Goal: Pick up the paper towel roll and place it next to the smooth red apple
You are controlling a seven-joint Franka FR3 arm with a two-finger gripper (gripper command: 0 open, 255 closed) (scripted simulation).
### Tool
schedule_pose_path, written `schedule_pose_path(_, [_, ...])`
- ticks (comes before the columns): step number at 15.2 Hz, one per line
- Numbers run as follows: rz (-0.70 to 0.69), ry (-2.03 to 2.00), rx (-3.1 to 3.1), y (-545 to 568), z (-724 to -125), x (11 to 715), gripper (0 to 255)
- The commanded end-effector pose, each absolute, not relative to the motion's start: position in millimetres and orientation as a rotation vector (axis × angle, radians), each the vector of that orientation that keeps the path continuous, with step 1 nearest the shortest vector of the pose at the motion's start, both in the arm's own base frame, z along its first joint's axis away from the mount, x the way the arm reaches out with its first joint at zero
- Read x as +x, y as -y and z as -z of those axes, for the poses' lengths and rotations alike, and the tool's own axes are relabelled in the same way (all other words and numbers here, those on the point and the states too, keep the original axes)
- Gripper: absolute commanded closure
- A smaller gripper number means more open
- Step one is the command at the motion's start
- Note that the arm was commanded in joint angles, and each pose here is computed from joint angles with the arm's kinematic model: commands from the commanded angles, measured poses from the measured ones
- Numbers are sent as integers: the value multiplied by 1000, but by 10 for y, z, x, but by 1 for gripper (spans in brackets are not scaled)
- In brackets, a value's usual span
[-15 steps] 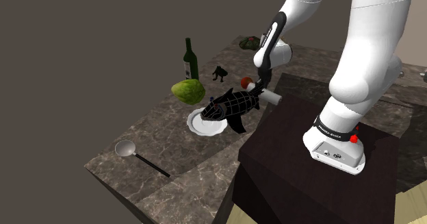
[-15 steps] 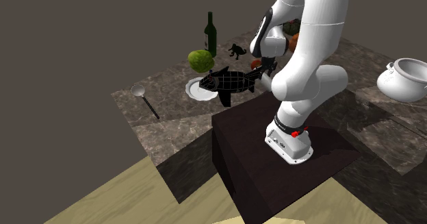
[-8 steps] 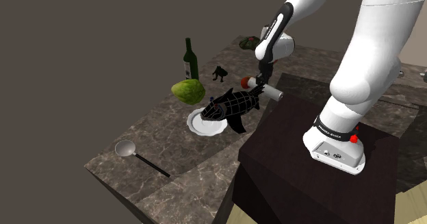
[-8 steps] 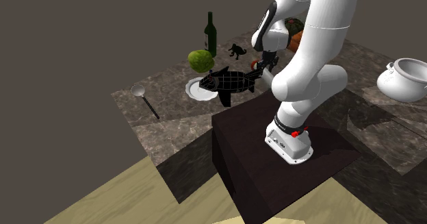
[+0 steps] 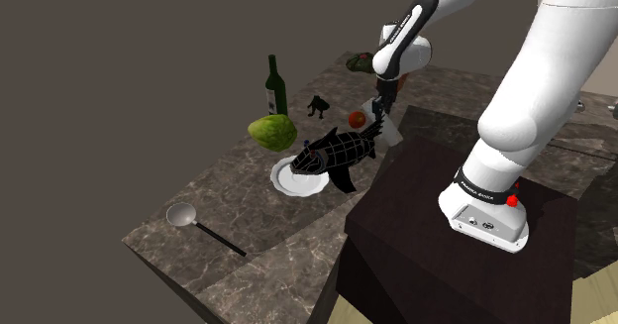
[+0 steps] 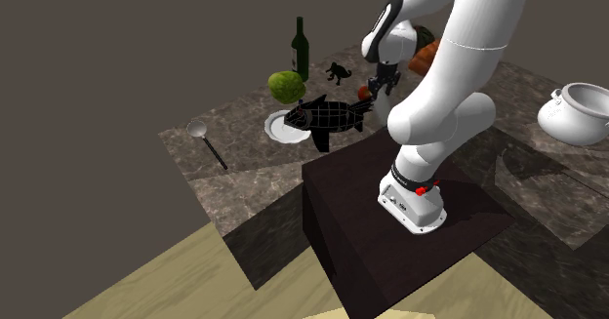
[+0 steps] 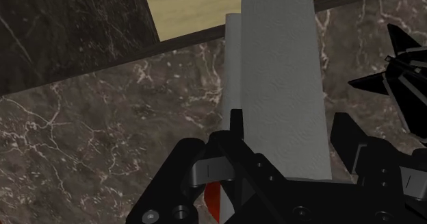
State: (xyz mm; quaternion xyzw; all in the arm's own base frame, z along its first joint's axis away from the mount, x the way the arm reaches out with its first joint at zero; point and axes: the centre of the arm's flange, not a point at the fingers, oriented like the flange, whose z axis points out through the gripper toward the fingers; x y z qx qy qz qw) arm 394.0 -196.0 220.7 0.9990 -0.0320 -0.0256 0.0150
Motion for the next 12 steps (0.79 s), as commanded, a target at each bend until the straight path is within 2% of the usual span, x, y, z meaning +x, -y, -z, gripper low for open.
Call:
schedule_pose_path(1, [80, 100, 3109, 1960, -2319, 3944, 255])
schedule_pose_path(9, [80, 100, 3109, 1960, -2726, 3944, 255])
schedule_pose_path(12, [80, 100, 3109, 2222, -2727, 4240, 255])
